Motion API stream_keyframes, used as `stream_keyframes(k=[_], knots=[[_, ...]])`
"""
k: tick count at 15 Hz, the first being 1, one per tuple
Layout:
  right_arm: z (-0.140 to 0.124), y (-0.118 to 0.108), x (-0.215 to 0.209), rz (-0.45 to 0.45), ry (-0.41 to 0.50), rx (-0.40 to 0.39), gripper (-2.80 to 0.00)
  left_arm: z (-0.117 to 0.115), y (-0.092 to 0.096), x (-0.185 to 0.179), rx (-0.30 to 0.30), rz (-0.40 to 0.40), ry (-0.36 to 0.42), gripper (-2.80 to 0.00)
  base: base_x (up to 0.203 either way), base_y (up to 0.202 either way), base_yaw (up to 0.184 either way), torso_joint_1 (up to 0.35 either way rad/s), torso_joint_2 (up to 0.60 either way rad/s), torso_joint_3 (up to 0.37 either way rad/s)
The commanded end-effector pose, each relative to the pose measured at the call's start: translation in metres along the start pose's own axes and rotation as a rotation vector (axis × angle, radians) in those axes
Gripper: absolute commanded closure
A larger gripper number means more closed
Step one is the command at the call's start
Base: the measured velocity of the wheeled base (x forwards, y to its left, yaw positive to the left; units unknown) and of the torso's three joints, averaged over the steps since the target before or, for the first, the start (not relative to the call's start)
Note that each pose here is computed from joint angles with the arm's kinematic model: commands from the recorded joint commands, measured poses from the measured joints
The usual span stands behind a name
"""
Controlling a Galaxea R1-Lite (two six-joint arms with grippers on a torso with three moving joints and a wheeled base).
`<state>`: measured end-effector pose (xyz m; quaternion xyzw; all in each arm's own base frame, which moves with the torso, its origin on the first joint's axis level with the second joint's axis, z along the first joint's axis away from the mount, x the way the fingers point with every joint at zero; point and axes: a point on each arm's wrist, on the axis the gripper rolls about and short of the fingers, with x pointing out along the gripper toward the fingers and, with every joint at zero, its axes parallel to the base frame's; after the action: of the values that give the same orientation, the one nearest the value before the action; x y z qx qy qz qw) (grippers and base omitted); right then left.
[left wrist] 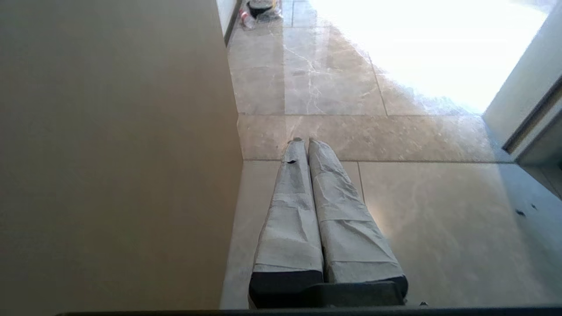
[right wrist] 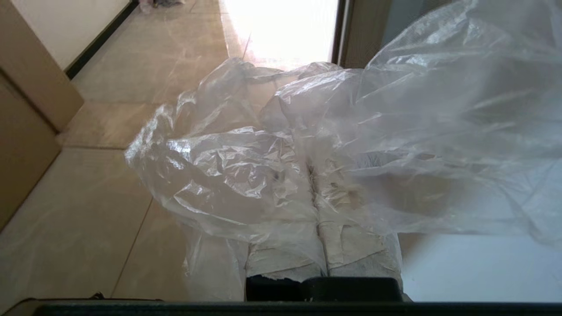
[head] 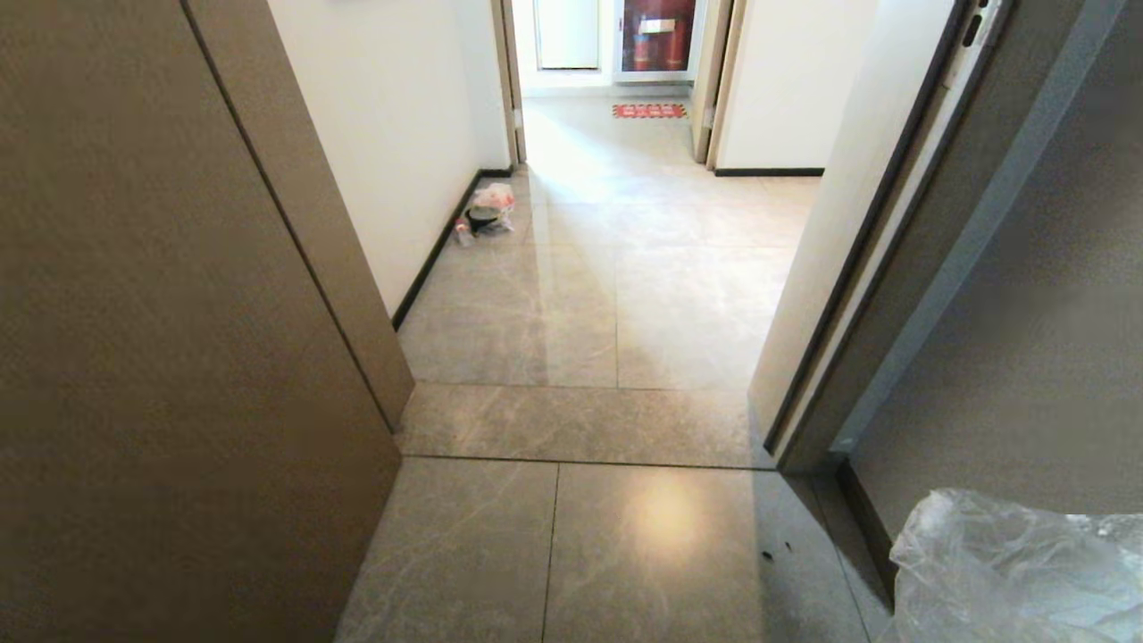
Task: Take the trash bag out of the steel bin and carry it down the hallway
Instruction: Put the trash bag at the door
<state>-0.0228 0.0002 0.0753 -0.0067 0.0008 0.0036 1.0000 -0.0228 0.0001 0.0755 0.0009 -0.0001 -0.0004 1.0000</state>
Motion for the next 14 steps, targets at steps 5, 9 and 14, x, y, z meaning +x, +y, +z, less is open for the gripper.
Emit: stream_keyframes(k=[5, 9, 14], knots=[[-0.0004, 0.0, 0.0002, 0.0, 0.003, 0.0, 0.0, 0.0, 0.0, 0.0, 0.0, 0.001, 0.0, 0.0, 0.193, 0.0, -0.001, 0.002, 0.0, 0.002], [-0.0004, 0.0, 0.0002, 0.0, 0.003, 0.0, 0.0, 0.0, 0.0, 0.0, 0.0, 0.001, 0.0, 0.0, 0.194, 0.0, 0.0, 0.003, 0.0, 0.004], [-0.0004, 0.0, 0.0002, 0.0, 0.003, 0.0, 0.0, 0.0, 0.0, 0.0, -0.001, 0.001, 0.0, 0.0, 0.192, 0.0, 0.001, -0.001, 0.0, 0.004]])
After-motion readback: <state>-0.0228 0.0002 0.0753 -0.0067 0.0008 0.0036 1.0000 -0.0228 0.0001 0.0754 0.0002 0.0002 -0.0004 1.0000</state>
